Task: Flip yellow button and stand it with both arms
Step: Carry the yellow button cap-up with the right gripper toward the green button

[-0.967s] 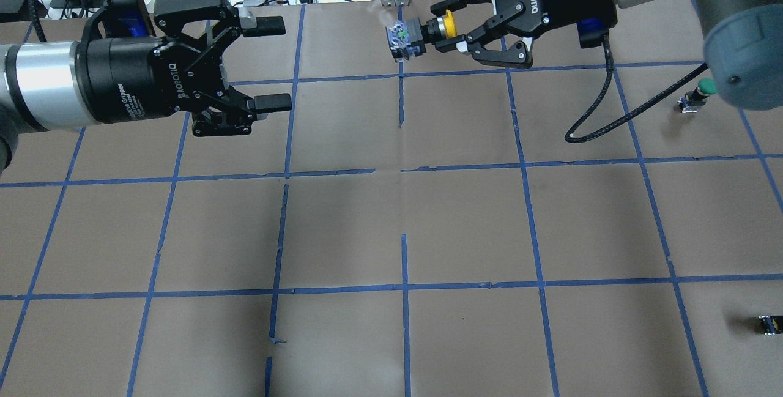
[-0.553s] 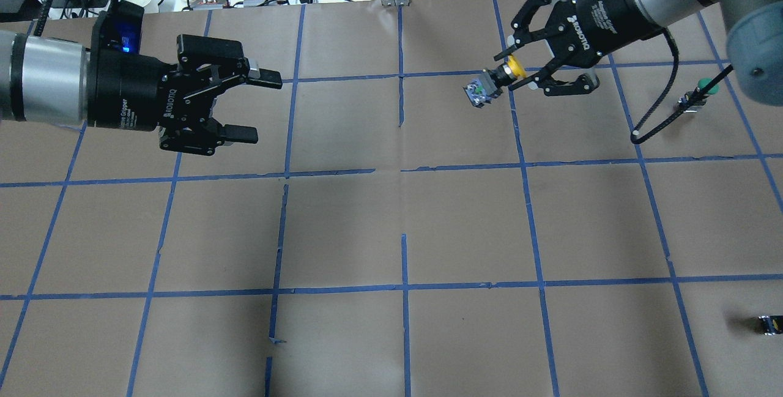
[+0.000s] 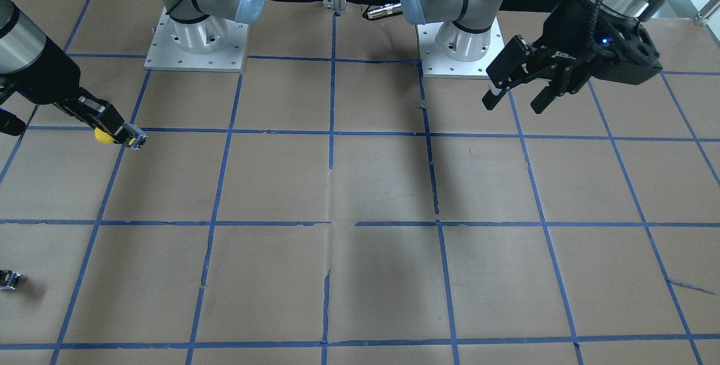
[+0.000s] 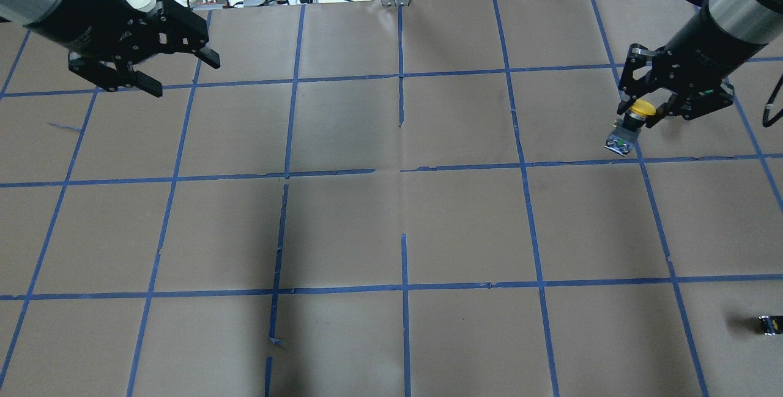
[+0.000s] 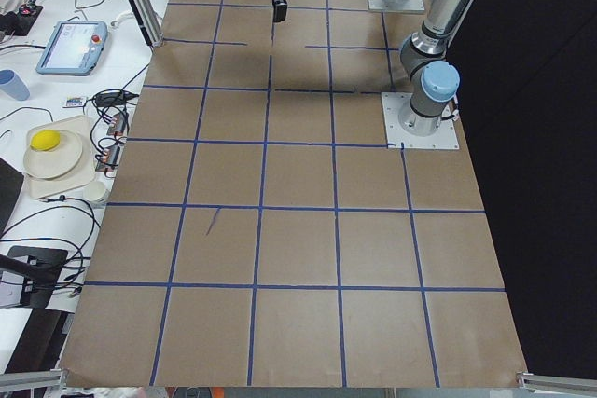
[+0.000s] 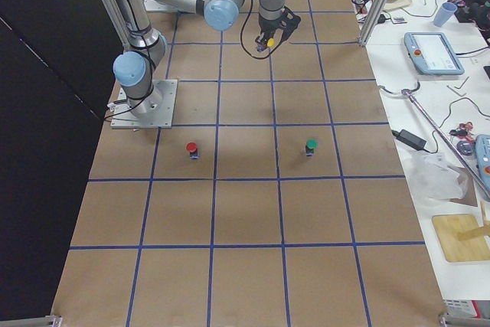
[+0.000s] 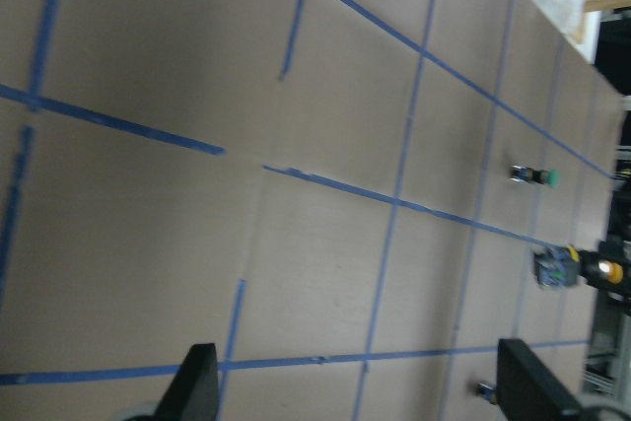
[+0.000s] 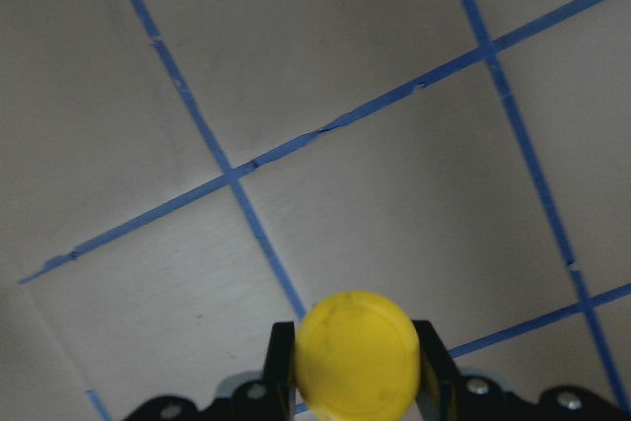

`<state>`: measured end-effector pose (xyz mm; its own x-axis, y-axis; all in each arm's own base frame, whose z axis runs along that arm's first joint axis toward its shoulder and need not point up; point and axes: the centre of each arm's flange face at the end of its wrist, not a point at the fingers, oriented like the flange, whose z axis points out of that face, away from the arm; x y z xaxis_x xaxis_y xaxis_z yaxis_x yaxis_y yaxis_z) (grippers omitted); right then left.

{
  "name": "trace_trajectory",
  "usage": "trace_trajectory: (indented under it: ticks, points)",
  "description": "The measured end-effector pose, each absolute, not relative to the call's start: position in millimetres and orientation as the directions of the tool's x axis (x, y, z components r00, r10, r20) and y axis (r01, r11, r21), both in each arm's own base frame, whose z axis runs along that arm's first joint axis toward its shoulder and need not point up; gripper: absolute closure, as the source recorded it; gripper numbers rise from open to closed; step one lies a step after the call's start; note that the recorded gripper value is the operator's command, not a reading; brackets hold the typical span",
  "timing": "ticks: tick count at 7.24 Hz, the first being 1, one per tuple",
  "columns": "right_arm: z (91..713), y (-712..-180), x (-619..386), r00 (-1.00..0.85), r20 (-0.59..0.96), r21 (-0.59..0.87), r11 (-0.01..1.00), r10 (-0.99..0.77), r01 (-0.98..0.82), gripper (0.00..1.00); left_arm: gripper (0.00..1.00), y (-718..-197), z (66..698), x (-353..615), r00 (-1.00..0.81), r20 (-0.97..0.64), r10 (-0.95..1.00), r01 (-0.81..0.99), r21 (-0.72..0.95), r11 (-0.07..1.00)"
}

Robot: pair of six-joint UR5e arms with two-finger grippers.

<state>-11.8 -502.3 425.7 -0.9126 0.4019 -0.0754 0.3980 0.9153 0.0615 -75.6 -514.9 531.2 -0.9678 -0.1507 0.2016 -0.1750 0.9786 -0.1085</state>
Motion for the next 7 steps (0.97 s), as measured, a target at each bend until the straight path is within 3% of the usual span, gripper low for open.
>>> trace_trajectory:
  ticks: [2, 4, 7]
  points:
    - [418.4, -500.2, -49.1, -0.966, 0.031, 0.007, 0.967, 0.255, 0.256, 0.95, 0.00, -543.3, 550.5, -126.9, -0.999, 0.025, -0.041, -0.045, -0.146, 0.988]
    - [381.6, -490.1, -105.0, -0.991, 0.082, -0.089, 0.991, 0.104, 0.096, 0.95, 0.00, -545.0, 530.6, -154.9, -1.000, -0.004, 0.009, 0.009, -0.109, 0.994]
    - [347.6, -462.5, -173.6, -0.998, 0.056, -0.174, 0.985, 0.018, 0.008, 0.95, 0.00, -537.1, 517.0, -163.5, -0.999, 0.034, 0.020, 0.017, -0.101, 0.995]
